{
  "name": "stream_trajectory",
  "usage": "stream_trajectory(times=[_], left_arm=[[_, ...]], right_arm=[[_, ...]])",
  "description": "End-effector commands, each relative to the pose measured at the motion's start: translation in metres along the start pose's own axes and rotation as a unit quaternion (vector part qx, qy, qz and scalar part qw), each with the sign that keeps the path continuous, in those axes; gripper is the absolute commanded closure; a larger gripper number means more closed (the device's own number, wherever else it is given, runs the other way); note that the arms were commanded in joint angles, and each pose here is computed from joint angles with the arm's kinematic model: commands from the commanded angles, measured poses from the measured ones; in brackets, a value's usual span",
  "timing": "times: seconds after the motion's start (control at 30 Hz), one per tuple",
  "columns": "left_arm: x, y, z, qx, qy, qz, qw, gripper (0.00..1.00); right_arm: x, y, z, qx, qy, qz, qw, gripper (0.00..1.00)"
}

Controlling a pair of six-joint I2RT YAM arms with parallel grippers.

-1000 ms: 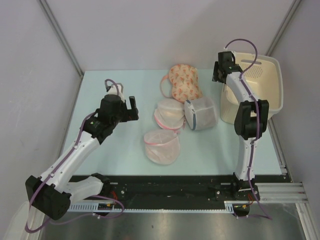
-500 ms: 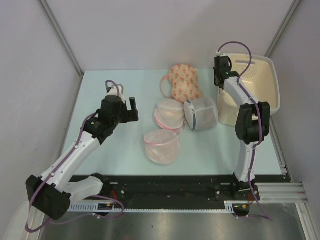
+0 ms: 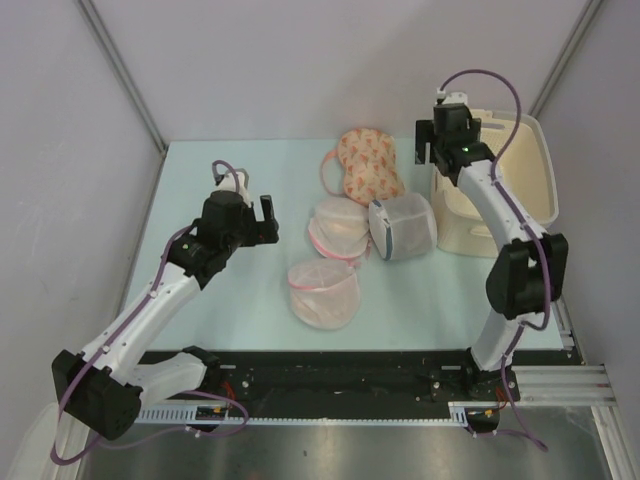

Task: Unzip the laundry bag and remove the bra

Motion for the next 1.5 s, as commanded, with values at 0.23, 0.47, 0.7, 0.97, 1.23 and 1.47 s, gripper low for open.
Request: stream_trajectory(times=[0.23,0.47,0.7,0.97,1.23,1.47], left_arm=[[0.009,0.001,-0.010,-0.036,-0.017,-0.001,0.999,0.00],[0.007,0.002,-0.015,-0.070,-0.007,0.017,0.997,0.00],[0.014,0.001,-0.015,-0.059,0.009,0.023,0.998,0.00],[0.010,0.009,-0.009,-0.046,0.037,0.011,0.998,0.00],[0.019,0.005,-0.007,-0.072,0.010,0.018,0.997,0.00],[0.005,0.007,-0.009,-0.100,-0.002,0.029,0.995,0.00]], right_arm=[[-0.004,-0.161,0.031,0.128,0.043,-0.084,0.987,0.00],[-0.060,-0.183,0.061,0.188,0.052,-0.030,0.980,0.01],[-0.095,-0.177,0.092,0.209,0.043,0.003,0.977,0.02],[-0.108,-0.152,0.101,0.152,0.027,-0.003,0.988,0.17],[-0.105,-0.147,0.084,0.136,0.055,-0.013,0.989,0.24],[-0.111,-0.154,0.075,0.169,0.078,-0.013,0.982,0.24]])
Point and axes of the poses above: each gripper's point midway between its finger pads, its own y axis out along the fingers, its own z axis along the line the jaws close on, x = y × z, the point moved 10 cm from there along -y, back along the fingers
